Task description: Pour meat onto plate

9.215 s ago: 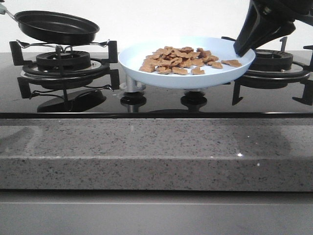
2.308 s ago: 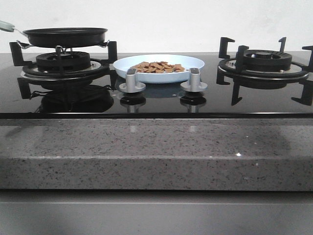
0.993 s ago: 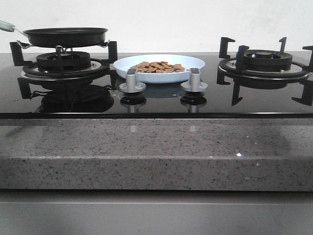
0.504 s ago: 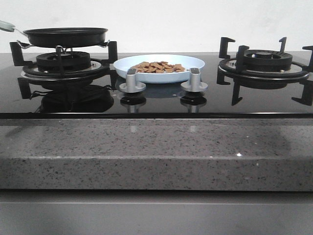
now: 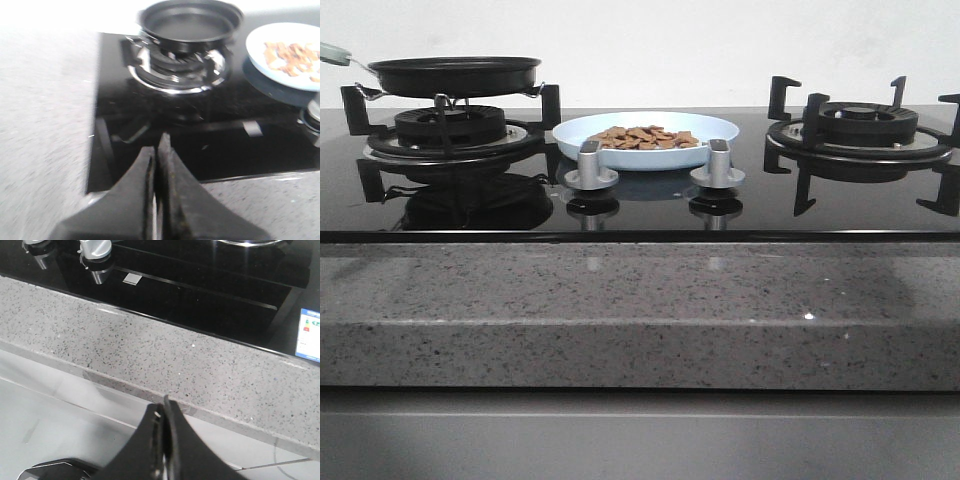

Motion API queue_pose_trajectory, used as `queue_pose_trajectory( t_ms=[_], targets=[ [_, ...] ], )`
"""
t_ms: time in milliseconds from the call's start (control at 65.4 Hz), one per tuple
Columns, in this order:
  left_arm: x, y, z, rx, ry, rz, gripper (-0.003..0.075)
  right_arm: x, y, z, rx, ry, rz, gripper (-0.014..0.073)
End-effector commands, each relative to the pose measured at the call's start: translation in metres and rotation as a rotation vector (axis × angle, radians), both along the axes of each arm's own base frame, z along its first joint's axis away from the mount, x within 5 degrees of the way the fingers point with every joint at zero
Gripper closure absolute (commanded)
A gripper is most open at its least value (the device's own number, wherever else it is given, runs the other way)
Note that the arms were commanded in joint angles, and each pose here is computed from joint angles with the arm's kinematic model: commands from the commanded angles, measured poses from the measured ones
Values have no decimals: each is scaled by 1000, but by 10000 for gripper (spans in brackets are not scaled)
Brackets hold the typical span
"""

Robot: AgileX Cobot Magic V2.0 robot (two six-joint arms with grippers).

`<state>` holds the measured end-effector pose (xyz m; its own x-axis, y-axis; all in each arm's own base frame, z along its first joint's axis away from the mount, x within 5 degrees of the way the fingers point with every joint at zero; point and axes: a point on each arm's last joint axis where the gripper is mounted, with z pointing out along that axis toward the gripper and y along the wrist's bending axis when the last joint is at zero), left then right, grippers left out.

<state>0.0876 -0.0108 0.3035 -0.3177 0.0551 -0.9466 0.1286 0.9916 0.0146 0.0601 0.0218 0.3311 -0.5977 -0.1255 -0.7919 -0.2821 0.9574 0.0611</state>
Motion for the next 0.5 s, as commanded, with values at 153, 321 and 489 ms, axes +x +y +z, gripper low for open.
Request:
queue_pose_trajectory(
  t_ms=[153, 321, 489],
  targets=[
    [-39, 6, -34, -46, -242, 86, 741, 3, 0, 11, 13, -76, -3, 664],
    [-43, 9, -60, -82, -259, 135, 741, 3, 0, 11, 13, -76, -3, 664],
    [-38, 11, -73, -106, -339, 155, 741, 3, 0, 11, 13, -76, -3, 664]
  ],
)
